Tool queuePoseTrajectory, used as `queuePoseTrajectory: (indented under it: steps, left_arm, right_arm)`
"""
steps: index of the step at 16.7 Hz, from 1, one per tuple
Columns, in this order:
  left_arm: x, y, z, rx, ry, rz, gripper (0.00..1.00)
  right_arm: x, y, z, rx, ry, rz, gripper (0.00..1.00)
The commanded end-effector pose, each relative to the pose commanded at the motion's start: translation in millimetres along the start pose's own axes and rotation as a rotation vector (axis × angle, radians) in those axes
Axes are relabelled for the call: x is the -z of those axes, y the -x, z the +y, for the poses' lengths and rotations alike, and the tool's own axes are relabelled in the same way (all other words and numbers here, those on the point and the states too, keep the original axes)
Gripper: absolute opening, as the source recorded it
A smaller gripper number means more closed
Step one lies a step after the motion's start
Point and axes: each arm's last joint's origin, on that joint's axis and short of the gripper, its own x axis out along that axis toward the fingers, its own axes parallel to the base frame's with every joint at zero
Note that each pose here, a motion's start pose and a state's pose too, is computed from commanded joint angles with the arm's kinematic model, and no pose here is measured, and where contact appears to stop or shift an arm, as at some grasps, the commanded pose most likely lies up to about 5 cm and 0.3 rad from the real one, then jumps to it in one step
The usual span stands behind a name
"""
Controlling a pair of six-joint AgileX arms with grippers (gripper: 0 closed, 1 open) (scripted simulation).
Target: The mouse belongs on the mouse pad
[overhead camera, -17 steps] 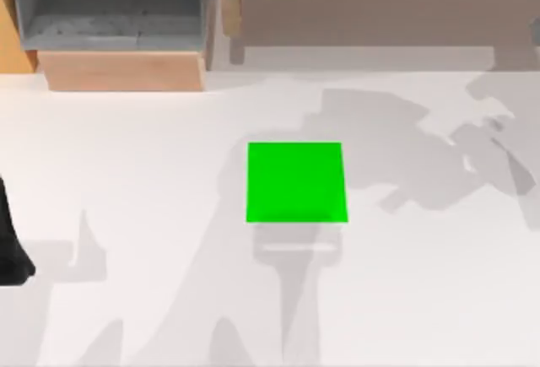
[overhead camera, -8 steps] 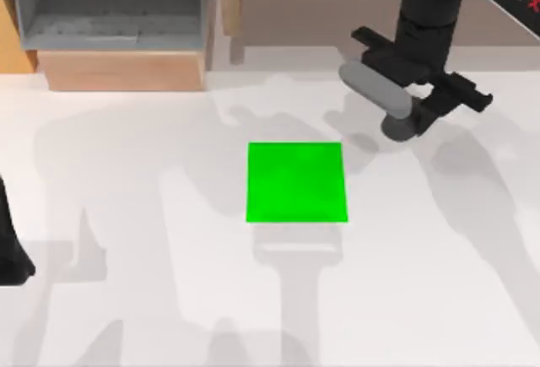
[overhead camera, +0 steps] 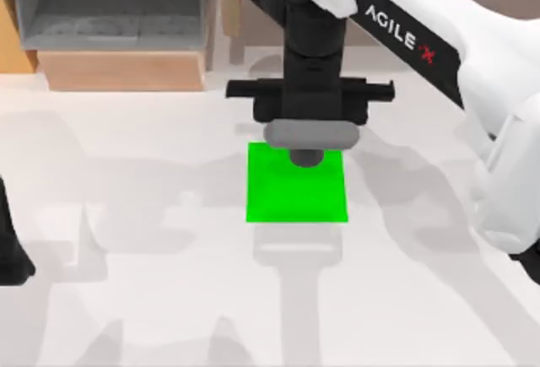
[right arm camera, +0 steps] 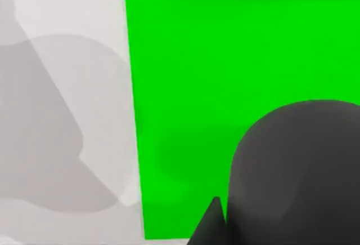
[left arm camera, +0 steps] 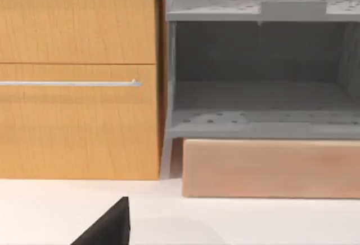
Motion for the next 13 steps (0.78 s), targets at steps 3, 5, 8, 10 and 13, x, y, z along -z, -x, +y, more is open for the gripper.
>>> queuePoseTrajectory:
  steps: [3,5,8,10,13]
  left_arm:
    - [0.0,0.0,0.0,0.000,0.000,0.000,1.00]
    - [0.0,0.0,0.0,0.000,0.000,0.000,1.00]
    - [0.0,0.0,0.0,0.000,0.000,0.000,1.00]
    - [0.0,0.0,0.0,0.000,0.000,0.000,1.00]
    - [0.0,0.0,0.0,0.000,0.000,0.000,1.00]
  right_arm:
    - [-5.3,1.5,-7.8,0.004,0.054,0.008,0.00]
    - [-5.3,1.5,-7.8,0.004,0.054,0.008,0.00]
    - [-4.0,1.8,-6.0,0.005,0.047,0.008,0.00]
    - [-3.3,-1.6,-5.6,0.005,0.042,-0.001,0.00]
    - [-4.5,-12.8,-7.7,0.006,0.040,-0.033,0.00]
